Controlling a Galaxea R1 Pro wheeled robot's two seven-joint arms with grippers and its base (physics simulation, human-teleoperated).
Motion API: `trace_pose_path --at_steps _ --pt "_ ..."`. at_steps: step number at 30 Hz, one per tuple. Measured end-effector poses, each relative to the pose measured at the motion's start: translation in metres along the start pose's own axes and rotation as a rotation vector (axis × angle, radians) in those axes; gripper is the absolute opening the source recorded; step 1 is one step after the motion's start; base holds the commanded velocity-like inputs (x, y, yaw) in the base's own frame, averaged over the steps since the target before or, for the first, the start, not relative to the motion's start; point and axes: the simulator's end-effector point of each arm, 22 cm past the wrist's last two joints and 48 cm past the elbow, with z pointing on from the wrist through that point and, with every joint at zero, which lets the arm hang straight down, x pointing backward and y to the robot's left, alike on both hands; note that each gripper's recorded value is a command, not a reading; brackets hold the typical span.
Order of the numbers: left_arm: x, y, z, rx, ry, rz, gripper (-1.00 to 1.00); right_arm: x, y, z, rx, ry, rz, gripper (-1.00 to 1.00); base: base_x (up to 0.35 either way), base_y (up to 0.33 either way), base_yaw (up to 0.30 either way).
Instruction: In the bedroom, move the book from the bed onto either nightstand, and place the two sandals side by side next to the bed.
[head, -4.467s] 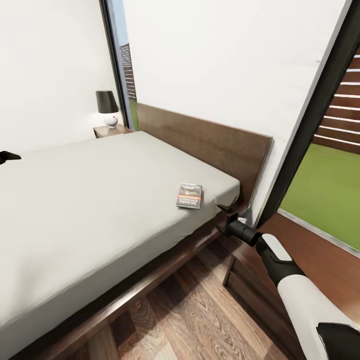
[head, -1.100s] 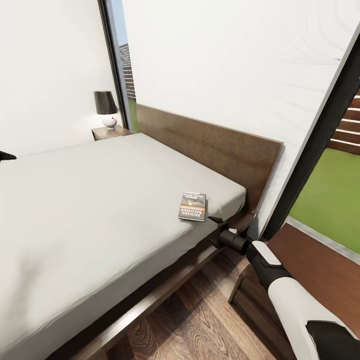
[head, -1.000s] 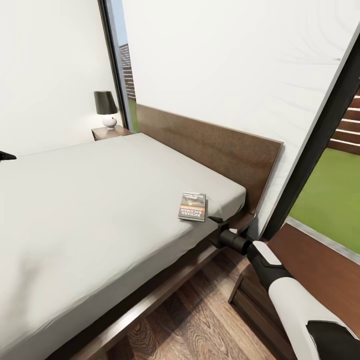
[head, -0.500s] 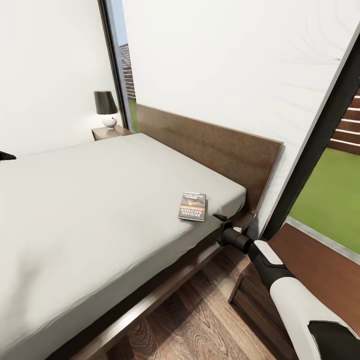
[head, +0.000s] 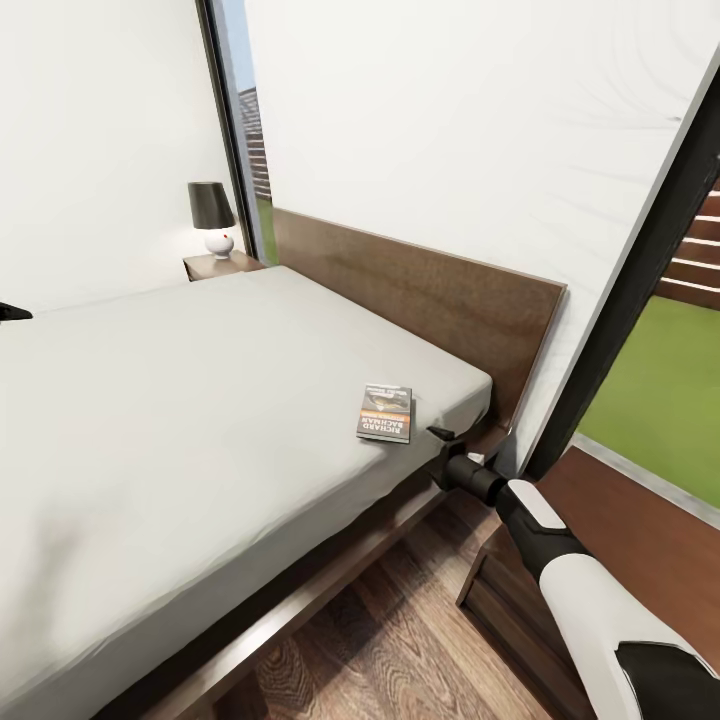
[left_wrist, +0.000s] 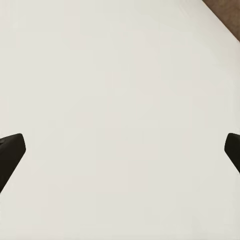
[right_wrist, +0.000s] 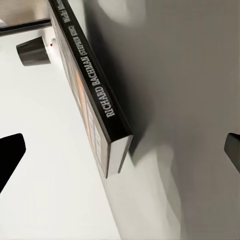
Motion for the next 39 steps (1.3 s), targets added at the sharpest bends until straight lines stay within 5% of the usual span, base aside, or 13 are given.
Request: trace_pose_path --at_steps 39 --pt "0.0007 0.0011 0.0009 -0.005 0.000 0.006 1.00 0.0052 0.0004 0.0022 0.002 0.008 -0.006 1.00 0.000 0.012 0.000"
